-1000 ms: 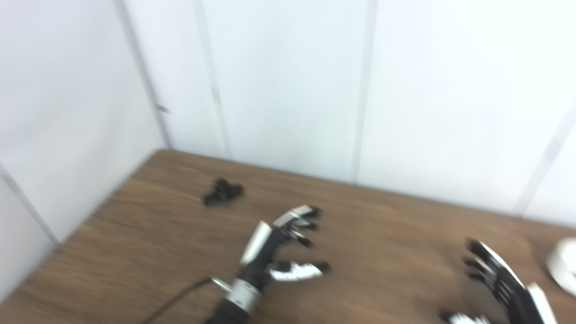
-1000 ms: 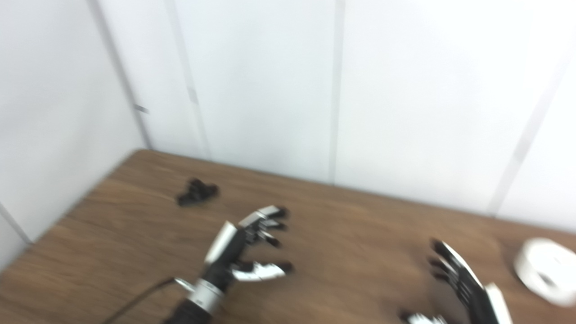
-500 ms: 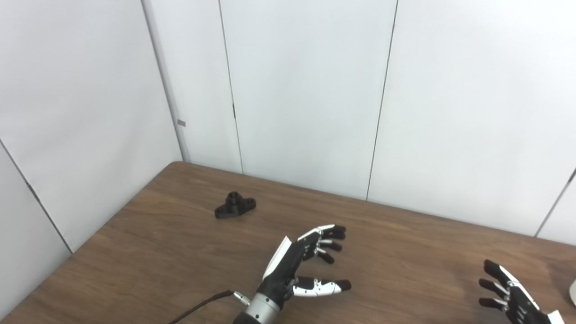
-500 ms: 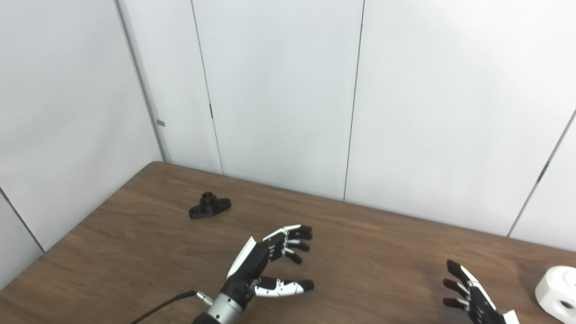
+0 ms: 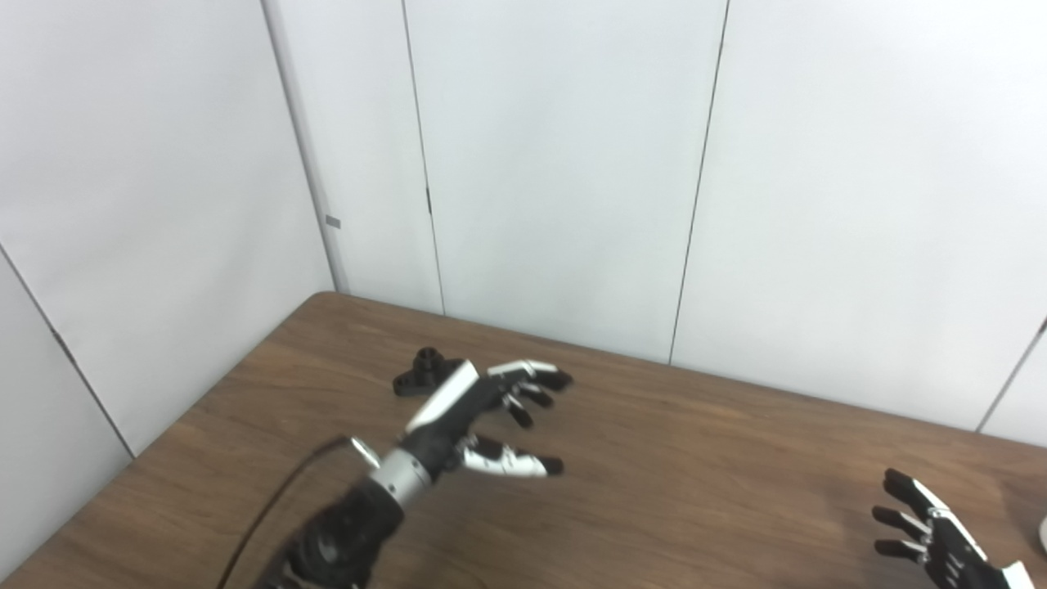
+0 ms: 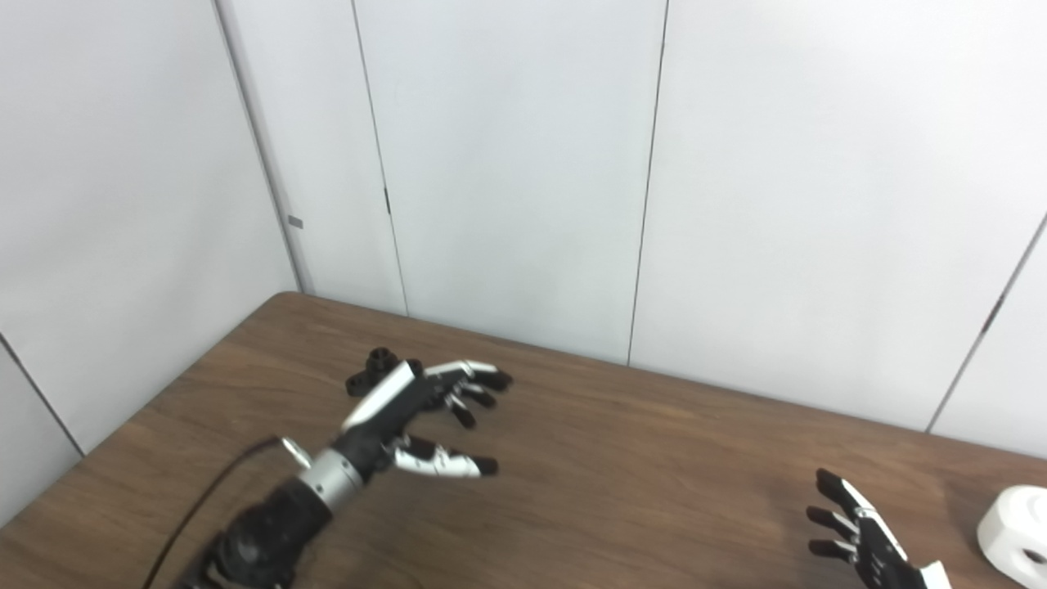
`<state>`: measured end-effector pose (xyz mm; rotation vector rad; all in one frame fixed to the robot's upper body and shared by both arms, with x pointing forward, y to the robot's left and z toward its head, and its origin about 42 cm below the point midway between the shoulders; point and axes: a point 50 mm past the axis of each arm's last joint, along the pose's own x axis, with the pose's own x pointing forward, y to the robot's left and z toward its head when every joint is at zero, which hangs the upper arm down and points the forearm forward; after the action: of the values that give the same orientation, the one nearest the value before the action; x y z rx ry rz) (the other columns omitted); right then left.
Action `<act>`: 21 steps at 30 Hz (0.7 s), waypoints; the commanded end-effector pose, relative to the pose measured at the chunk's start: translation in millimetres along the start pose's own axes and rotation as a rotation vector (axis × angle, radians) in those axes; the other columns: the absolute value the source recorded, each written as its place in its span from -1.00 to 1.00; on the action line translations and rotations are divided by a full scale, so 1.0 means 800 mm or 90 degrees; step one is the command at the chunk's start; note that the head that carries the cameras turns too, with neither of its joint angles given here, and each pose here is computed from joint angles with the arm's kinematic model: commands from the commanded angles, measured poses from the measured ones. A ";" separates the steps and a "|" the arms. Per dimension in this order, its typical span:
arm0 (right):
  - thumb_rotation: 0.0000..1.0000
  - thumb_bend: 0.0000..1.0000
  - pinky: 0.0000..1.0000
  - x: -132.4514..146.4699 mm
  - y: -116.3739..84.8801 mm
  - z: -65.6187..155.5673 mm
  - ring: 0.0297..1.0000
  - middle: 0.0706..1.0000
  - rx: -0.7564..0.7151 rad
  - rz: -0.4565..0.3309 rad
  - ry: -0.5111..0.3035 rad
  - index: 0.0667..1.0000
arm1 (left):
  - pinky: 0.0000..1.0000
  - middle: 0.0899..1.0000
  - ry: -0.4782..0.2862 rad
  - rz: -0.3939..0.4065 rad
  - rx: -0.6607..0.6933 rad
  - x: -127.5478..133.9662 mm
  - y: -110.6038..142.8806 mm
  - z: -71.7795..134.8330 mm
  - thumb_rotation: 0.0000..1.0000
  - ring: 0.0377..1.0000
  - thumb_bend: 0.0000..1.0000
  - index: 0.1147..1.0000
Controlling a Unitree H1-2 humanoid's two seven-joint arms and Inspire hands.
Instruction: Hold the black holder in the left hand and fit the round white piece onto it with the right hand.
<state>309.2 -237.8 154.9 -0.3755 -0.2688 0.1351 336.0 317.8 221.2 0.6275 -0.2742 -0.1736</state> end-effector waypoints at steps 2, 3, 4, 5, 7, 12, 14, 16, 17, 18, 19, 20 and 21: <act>-1.00 0.40 0.37 0.011 -0.010 0.019 0.61 0.77 -0.003 -0.012 -0.047 0.73 | 0.22 0.52 -0.048 0.041 0.064 0.018 0.043 0.036 -0.98 0.46 0.56 0.46; -1.00 0.40 0.37 0.011 -0.010 0.019 0.61 0.77 -0.001 -0.012 -0.048 0.73 | 0.24 0.53 -0.046 0.053 0.079 0.020 0.052 0.040 -0.99 0.47 0.54 0.47; -1.00 0.40 0.37 0.011 -0.011 0.020 0.61 0.76 0.000 -0.013 -0.049 0.73 | 0.25 0.52 -0.043 0.064 0.090 0.022 0.060 0.043 -1.00 0.47 0.55 0.46; -1.00 0.41 0.37 0.012 -0.011 0.020 0.60 0.76 0.001 -0.013 -0.049 0.73 | 0.27 0.53 -0.035 0.075 0.104 0.024 0.068 0.046 -1.00 0.49 0.56 0.45; -1.00 0.40 0.37 0.012 -0.011 0.020 0.59 0.76 0.001 -0.014 -0.052 0.73 | 0.34 0.53 -0.025 0.097 0.135 0.027 0.083 0.051 -1.00 0.52 0.56 0.47; -1.00 0.41 0.36 0.013 -0.013 0.020 0.58 0.75 0.001 -0.016 -0.053 0.72 | 0.30 0.48 -0.009 0.151 0.243 0.034 0.113 0.054 -0.96 0.47 0.54 0.47; -1.00 0.42 0.34 0.013 -0.014 0.021 0.58 0.74 -0.001 -0.016 -0.054 0.72 | 0.29 0.52 0.010 0.176 0.300 0.033 0.118 0.052 -0.88 0.49 0.60 0.53; -1.00 0.41 0.33 0.013 -0.014 0.022 0.58 0.74 -0.002 -0.016 -0.054 0.72 | 0.29 0.57 0.044 0.189 0.359 0.032 0.123 0.050 -0.76 0.53 0.64 0.59; -1.00 0.41 0.33 0.013 -0.015 0.022 0.58 0.74 -0.001 -0.016 -0.054 0.72 | 0.29 0.61 0.060 0.193 0.382 0.032 0.126 0.049 -0.69 0.57 0.65 0.63; -1.00 0.41 0.33 0.013 -0.015 0.022 0.57 0.74 0.000 -0.016 -0.055 0.71 | 0.29 0.64 0.077 0.195 0.416 0.031 0.129 0.047 -0.65 0.60 0.67 0.64; -1.00 0.41 0.33 0.013 -0.015 0.022 0.57 0.74 0.001 -0.016 -0.055 0.71 | 0.30 0.67 0.089 0.195 0.444 0.031 0.132 0.046 -0.58 0.62 0.68 0.66; -1.00 0.41 0.33 0.013 -0.015 0.022 0.57 0.74 0.003 -0.016 -0.055 0.72 | 0.31 0.71 0.099 0.196 0.464 0.030 0.135 0.043 -0.51 0.66 0.69 0.68; -1.00 0.41 0.33 0.012 -0.015 0.023 0.57 0.74 0.004 -0.015 -0.055 0.72 | 0.32 0.72 0.106 0.198 0.474 0.029 0.137 0.040 -0.51 0.67 0.69 0.68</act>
<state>309.2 -239.8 156.3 -0.3605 -0.2692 0.1315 354.4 371.2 292.4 1.2518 -0.2198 0.2187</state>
